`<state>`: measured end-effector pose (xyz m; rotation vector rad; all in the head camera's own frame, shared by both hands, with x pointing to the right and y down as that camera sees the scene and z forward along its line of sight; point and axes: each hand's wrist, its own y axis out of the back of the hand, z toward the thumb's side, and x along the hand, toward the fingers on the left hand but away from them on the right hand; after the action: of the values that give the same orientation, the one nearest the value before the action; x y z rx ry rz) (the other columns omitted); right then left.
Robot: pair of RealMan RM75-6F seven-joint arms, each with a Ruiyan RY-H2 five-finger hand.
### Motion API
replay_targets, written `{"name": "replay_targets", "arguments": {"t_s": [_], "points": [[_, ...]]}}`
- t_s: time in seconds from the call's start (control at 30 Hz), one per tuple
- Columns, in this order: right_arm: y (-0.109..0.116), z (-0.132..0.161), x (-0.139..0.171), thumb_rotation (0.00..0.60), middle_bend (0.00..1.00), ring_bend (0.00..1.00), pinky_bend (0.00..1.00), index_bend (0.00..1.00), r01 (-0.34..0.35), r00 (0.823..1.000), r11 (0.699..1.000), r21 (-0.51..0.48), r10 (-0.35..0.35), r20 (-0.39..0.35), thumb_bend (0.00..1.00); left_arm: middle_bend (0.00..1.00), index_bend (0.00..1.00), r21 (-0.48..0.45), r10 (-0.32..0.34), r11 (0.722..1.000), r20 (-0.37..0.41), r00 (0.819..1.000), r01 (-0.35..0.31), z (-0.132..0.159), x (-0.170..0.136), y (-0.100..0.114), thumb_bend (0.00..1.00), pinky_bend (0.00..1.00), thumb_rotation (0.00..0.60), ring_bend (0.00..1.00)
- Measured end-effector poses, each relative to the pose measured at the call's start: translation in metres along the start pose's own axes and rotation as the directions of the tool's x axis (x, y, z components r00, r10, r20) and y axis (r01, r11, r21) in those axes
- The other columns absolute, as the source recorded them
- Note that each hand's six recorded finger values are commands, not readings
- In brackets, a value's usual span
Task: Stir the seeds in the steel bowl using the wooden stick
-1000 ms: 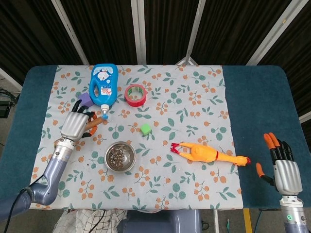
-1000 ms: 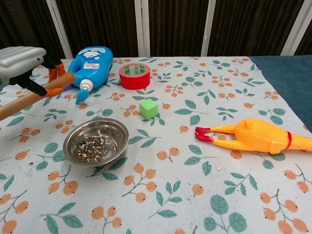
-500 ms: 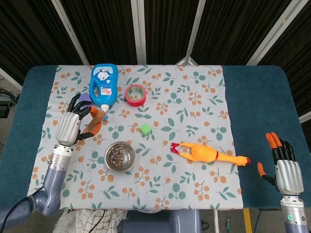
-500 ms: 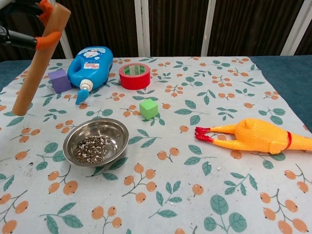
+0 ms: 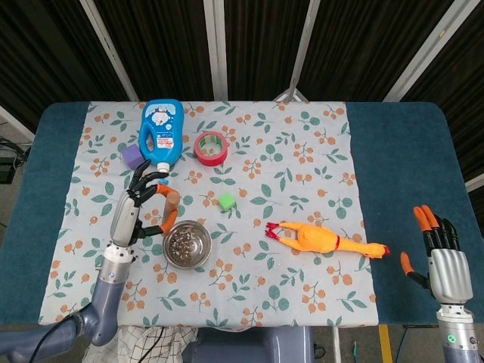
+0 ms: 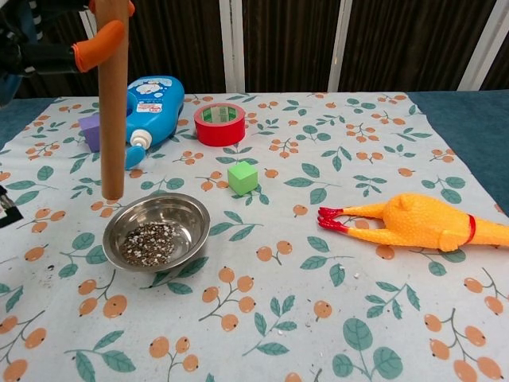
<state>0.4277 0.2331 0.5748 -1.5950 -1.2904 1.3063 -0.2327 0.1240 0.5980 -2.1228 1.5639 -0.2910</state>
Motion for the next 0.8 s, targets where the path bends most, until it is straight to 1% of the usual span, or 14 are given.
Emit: {"name": "replay_targets", "arguments": {"t_s": [0.17, 0.23, 0.3, 0.53, 0.8], "points": [[0.0, 0.001, 0.0, 0.6, 0.08, 0.0, 0.0, 0.0, 0.0, 1.0, 1.0, 0.004, 0.0, -0.008, 0.45, 0.77, 0.57, -0.017, 0.015, 1.0, 0.065, 0.998, -0.014, 0.002, -0.007, -0.011, 0.88, 0.0, 0.6, 0.25], [0.0, 0.001, 0.0, 0.6, 0.08, 0.0, 0.0, 0.0, 0.0, 1.0, 1.0, 0.005, 0.0, -0.009, 0.45, 0.77, 0.57, -0.045, 0.022, 0.999, 0.08, 0.997, -0.019, 0.004, -0.008, -0.017, 0.88, 0.0, 0.6, 0.25], [0.0, 0.001, 0.0, 0.6, 0.08, 0.0, 0.0, 0.0, 0.001, 1.0, 1.0, 0.005, -0.001, -0.009, 0.45, 0.77, 0.57, -0.076, 0.029, 0.997, 0.084, 0.996, -0.023, 0.005, -0.01, -0.023, 0.88, 0.0, 0.6, 0.25], [0.0, 0.0, 0.0, 0.6, 0.08, 0.0, 0.0, 0.0, 0.0, 1.0, 1.0, 0.002, 0.0, -0.007, 0.45, 0.77, 0.57, -0.113, 0.026, 0.993, 0.074, 0.997, -0.017, -0.002, -0.016, -0.037, 0.88, 0.0, 0.6, 0.25], [0.0, 0.0, 0.0, 0.6, 0.08, 0.0, 0.0, 0.0, -0.001, 1.0, 1.0, -0.002, 0.001, -0.007, 0.45, 0.77, 0.57, -0.125, 0.015, 0.992, 0.064, 0.998, -0.007, -0.011, -0.02, -0.046, 0.88, 0.0, 0.6, 0.25]]}}
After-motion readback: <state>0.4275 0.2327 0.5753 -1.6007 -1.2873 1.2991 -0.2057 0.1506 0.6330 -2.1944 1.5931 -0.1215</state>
